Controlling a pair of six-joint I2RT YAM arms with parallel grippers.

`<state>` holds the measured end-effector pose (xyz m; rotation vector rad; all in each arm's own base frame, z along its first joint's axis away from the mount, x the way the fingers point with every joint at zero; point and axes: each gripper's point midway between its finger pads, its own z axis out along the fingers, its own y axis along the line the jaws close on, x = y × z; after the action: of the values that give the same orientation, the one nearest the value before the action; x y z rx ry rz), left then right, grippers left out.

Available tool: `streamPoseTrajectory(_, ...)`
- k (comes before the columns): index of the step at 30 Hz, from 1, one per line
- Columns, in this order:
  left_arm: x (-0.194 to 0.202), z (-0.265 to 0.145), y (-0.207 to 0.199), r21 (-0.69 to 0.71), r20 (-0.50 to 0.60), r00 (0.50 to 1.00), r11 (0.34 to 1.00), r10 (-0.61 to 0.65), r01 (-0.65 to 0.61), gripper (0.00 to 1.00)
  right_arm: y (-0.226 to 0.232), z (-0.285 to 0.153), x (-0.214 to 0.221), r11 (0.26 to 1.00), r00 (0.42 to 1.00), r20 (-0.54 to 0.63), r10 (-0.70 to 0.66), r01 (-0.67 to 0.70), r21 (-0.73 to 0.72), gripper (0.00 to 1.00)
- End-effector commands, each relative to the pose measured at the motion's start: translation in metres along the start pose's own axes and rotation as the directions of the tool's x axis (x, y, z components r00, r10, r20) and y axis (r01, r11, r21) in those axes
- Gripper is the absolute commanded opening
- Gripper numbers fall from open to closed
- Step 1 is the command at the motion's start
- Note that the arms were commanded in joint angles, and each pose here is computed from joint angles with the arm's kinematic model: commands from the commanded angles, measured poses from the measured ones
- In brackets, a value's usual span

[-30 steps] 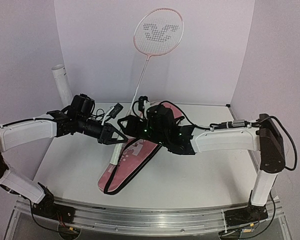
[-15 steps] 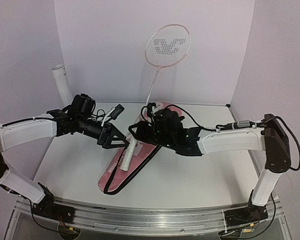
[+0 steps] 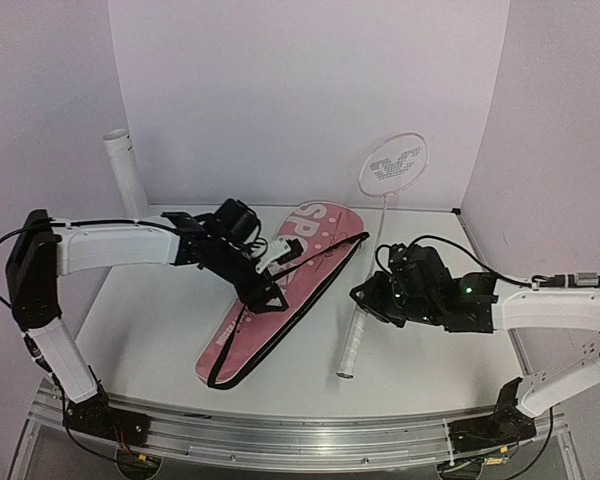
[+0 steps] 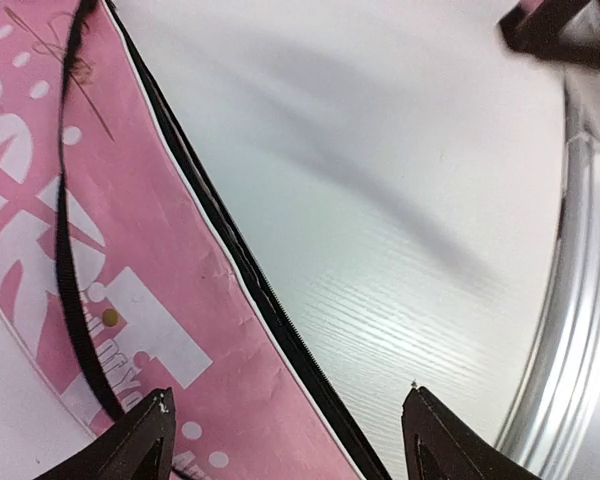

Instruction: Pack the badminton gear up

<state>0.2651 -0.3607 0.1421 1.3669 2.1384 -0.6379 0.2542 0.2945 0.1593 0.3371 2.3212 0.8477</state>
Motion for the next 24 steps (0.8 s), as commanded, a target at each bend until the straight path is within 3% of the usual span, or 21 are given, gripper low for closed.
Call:
streamPoseTrajectory(1, 0.01, 0.036, 0.02, -0.163, -0.154, 0.981, 0.976, 0.119, -0.144, 0.81, -0.018, -0.021, -0.016, 0.998, 0.995, 0.093, 0.041, -0.045, 0.039, 0.0)
streamPoseTrajectory(5, -0.01, 0.065, 0.028, -0.207, -0.152, 0.981, 0.966, 0.123, -0.153, 0.84, -0.03, -0.028, -0.014, 0.996, 0.994, 0.093, 0.062, -0.067, 0.055, 0.0)
streamPoseTrajectory(11, -0.026, 0.096, 0.053, -0.288, -0.158, 0.984, 0.95, 0.081, -0.125, 0.8, -0.041, -0.037, -0.014, 0.995, 0.991, 0.107, 0.078, -0.084, 0.055, 0.0)
streamPoseTrajectory(19, 0.002, 0.136, 0.066, -0.307, -0.257, 0.966, 0.946, 0.026, -0.107, 0.79, -0.04, -0.034, -0.013, 0.996, 0.994, 0.1, 0.05, -0.057, 0.07, 0.0)
streamPoseTrajectory(21, 0.007, 0.141, 0.07, -0.32, -0.266, 0.964, 0.94, 0.029, -0.117, 0.68, -0.041, -0.034, -0.013, 0.996, 0.994, 0.098, 0.051, -0.058, 0.069, 0.0)
streamPoseTrajectory(24, 0.003, 0.139, 0.073, -0.327, -0.251, 0.968, 0.939, 0.027, -0.111, 0.33, -0.041, -0.036, -0.013, 0.996, 0.994, 0.097, 0.052, -0.059, 0.064, 0.0)
